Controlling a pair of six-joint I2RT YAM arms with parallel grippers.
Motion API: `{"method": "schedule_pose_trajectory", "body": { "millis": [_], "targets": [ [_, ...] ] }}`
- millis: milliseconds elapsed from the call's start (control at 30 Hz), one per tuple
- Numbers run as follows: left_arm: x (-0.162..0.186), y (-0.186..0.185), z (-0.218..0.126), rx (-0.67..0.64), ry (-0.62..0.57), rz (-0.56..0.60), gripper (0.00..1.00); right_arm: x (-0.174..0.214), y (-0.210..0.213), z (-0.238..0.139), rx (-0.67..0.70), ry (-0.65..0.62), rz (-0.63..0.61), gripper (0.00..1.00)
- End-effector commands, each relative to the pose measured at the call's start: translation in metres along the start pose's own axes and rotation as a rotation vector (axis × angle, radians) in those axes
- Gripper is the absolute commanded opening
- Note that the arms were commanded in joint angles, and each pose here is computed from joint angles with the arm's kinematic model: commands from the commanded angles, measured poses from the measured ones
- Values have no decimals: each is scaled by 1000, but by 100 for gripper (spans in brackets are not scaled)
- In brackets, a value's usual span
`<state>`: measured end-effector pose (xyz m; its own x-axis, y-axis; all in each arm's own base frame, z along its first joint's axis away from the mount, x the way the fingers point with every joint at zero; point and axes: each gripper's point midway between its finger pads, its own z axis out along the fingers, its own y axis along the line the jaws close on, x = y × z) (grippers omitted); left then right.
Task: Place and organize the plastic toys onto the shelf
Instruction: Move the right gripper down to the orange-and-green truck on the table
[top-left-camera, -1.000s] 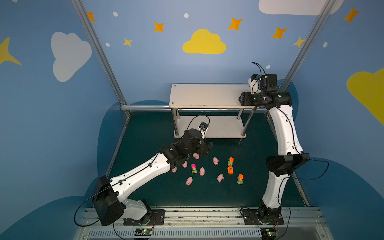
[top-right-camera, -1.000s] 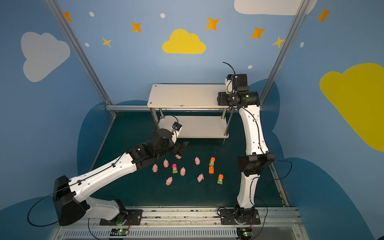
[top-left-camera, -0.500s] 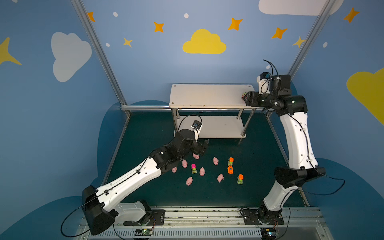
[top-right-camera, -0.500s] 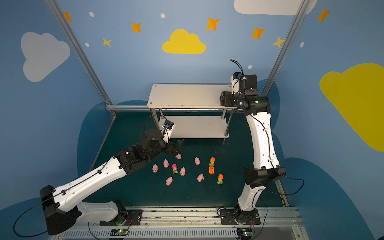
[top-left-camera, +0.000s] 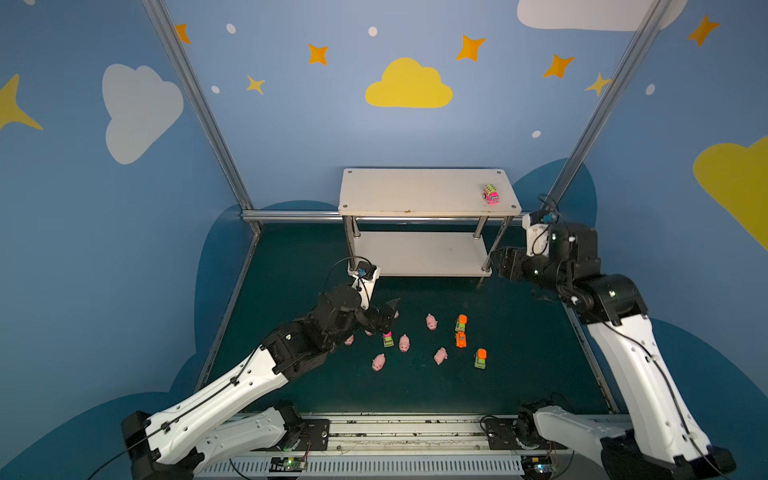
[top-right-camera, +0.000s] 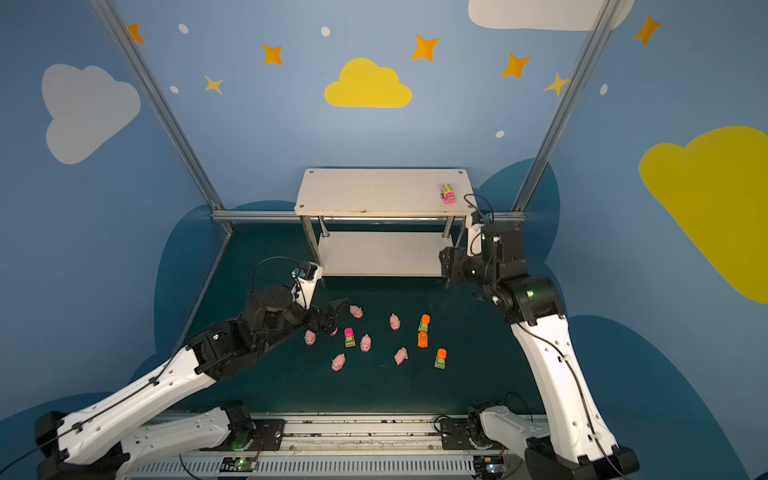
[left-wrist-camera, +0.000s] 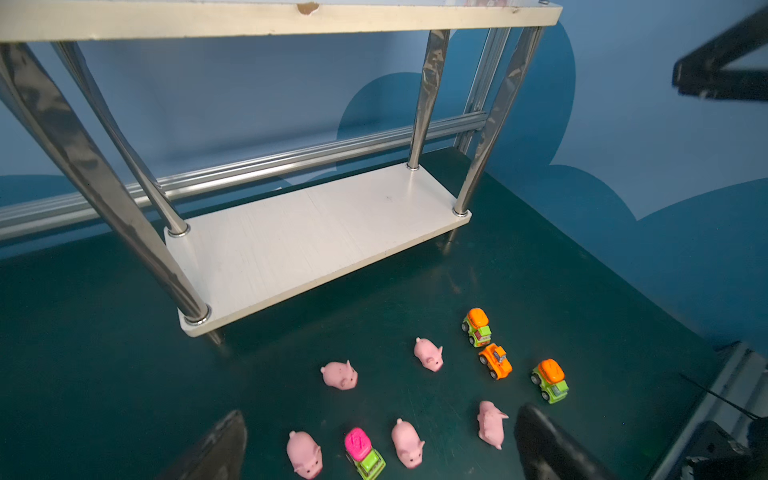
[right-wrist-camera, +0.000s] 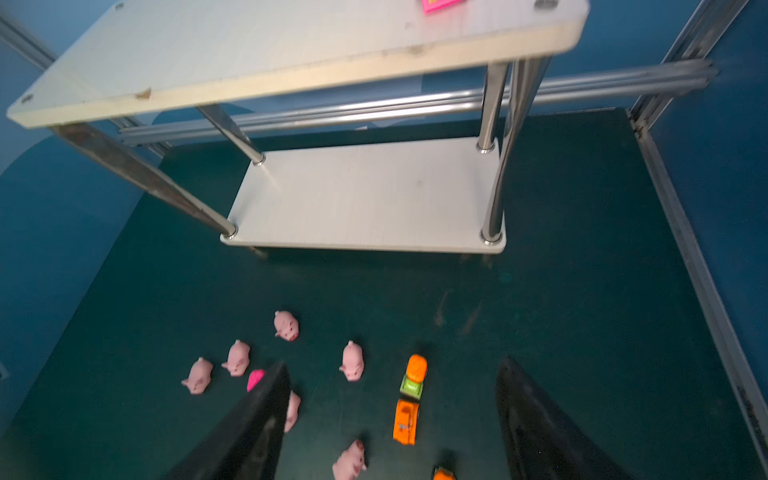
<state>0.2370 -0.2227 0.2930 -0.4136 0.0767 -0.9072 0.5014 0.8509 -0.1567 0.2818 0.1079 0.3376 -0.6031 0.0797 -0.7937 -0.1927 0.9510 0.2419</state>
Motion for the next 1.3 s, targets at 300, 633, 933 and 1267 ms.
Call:
{"method": "schedule_pose_trajectory", "body": {
  "millis": [300, 633, 933, 1267],
  "targets": [
    [93, 17, -7, -28, 128, -176, 100, 137, -1, 65, -31, 174, 151, 74],
    [117, 19, 3, -31, 163, -171, 100, 191, -19, 119, 10, 195, 222, 70],
    [128, 8, 35, -35, 217, -132, 100, 202, -36, 152, 112, 236, 204, 61],
    [123, 14, 47, -106, 229, -73, 100, 218, -42, 182, 148, 302, 221, 55]
  ]
}}
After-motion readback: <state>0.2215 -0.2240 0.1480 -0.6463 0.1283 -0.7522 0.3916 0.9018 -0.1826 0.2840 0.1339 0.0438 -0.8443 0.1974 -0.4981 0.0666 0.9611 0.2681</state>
